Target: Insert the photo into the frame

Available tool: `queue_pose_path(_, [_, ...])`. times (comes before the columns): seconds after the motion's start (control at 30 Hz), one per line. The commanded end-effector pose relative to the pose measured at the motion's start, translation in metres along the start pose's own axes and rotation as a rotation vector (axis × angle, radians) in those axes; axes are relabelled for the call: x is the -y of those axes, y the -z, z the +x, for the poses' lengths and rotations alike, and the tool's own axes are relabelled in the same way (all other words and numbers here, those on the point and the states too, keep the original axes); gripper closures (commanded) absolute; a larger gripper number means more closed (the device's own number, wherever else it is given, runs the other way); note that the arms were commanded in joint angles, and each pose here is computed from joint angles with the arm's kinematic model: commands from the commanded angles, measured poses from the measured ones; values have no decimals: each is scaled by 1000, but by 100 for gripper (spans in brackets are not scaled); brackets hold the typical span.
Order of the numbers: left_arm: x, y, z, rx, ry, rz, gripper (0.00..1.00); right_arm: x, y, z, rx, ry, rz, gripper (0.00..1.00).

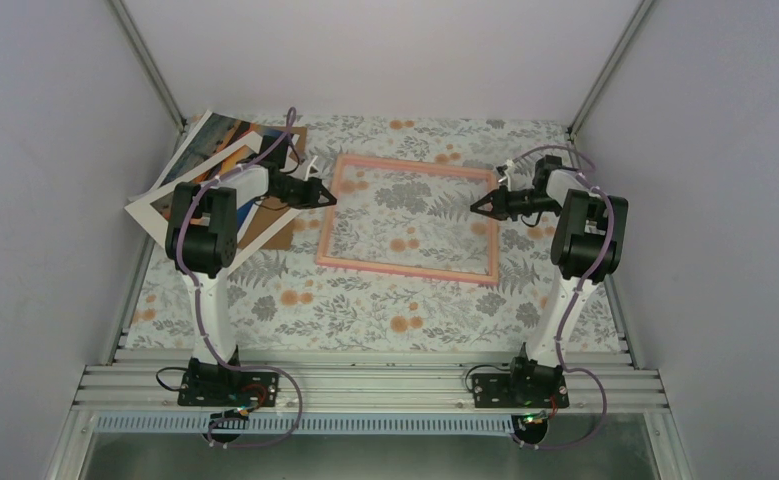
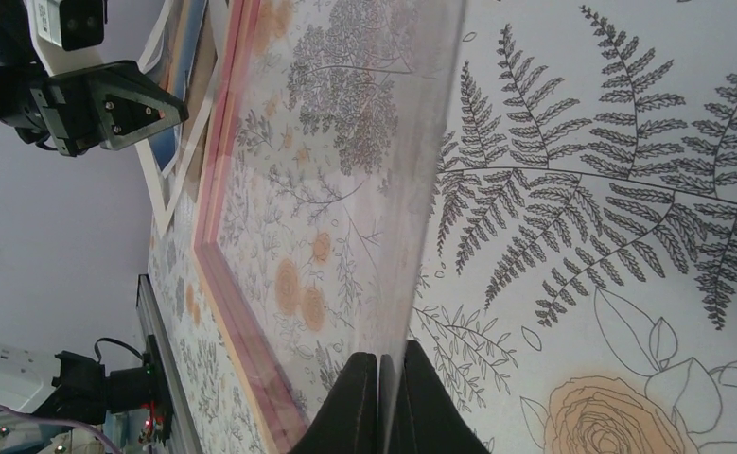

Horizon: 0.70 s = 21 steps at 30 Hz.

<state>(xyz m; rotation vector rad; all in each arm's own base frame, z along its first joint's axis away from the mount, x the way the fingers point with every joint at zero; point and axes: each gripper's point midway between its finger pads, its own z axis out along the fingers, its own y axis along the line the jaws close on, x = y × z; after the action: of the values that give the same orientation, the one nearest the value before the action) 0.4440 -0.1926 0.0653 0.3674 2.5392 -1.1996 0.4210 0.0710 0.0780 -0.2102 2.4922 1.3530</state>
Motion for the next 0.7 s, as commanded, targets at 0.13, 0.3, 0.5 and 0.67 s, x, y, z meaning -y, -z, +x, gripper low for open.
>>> queue_pose_path(0.13, [-7,-2,-12,19,-10,-20,98,3,2,-3,26,18,12,96])
queue_pose_path(0.3, [-10,-3,-11,15,-2,-30,96,5,1,-2,24,9,13,96])
queue_pose_path(0.5, [-14,-1,-10,8,3,-64,76,7,1,-2,21,9,23,96])
queue_pose_path(0.67, [-16,1,-8,2,-1,-80,69,8,0,-1,20,6,24,96])
